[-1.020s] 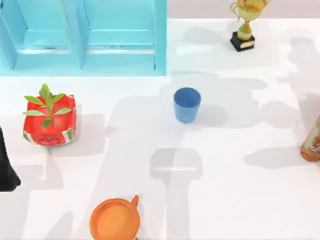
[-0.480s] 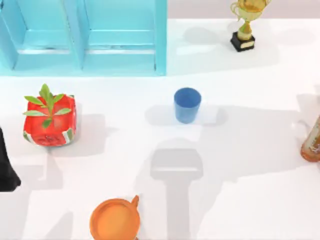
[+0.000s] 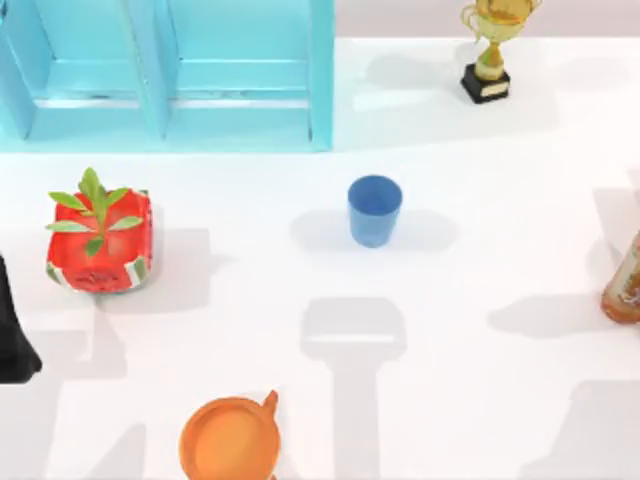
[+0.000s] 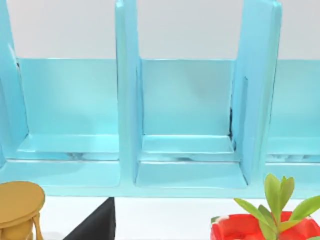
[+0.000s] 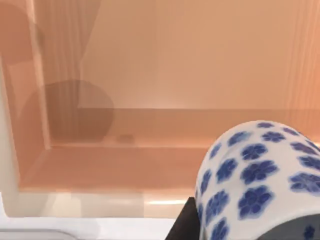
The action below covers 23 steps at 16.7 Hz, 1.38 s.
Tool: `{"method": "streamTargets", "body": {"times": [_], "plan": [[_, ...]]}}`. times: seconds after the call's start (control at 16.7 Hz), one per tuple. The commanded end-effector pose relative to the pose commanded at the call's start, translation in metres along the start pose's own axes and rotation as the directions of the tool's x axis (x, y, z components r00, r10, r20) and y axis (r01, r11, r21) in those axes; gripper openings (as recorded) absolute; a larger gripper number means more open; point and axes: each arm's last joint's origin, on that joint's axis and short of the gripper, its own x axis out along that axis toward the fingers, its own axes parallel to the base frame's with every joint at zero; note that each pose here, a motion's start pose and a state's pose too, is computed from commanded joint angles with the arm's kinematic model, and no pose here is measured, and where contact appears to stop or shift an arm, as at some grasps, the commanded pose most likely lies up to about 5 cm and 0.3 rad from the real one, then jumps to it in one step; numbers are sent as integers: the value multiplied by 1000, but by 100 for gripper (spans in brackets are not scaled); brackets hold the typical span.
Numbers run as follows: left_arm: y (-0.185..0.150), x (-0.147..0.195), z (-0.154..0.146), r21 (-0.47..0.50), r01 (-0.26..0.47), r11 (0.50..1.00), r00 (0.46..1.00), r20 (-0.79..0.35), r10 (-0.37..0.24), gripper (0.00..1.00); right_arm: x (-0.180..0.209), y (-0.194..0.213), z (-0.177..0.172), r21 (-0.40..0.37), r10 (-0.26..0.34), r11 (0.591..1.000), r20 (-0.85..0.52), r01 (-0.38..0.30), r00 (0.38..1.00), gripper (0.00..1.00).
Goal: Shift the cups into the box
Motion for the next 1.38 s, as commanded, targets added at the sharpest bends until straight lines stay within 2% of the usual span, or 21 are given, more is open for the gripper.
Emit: {"method": "streamTargets", "body": {"times": [0.36, 0.84, 1.14, 1.38], "plan": [[0, 0, 0, 0, 0, 1000, 1000, 0, 0, 100, 1, -1, -4, -1, 1, 1000, -1, -1, 1000, 0], [0, 0, 0, 0, 0, 1000, 1000, 0, 0, 100, 61, -1, -5, 0, -4, 1000, 6, 4, 1000, 0], [0, 0, 0, 0, 0, 1000, 1000, 0, 0, 100, 65, -1, -5, 1, -1, 1000, 2, 1, 1000, 0], [0, 0, 0, 0, 0, 1000, 1000, 0, 0, 100, 65, -1, -5, 1, -1, 1000, 2, 1, 1000, 30]]}}
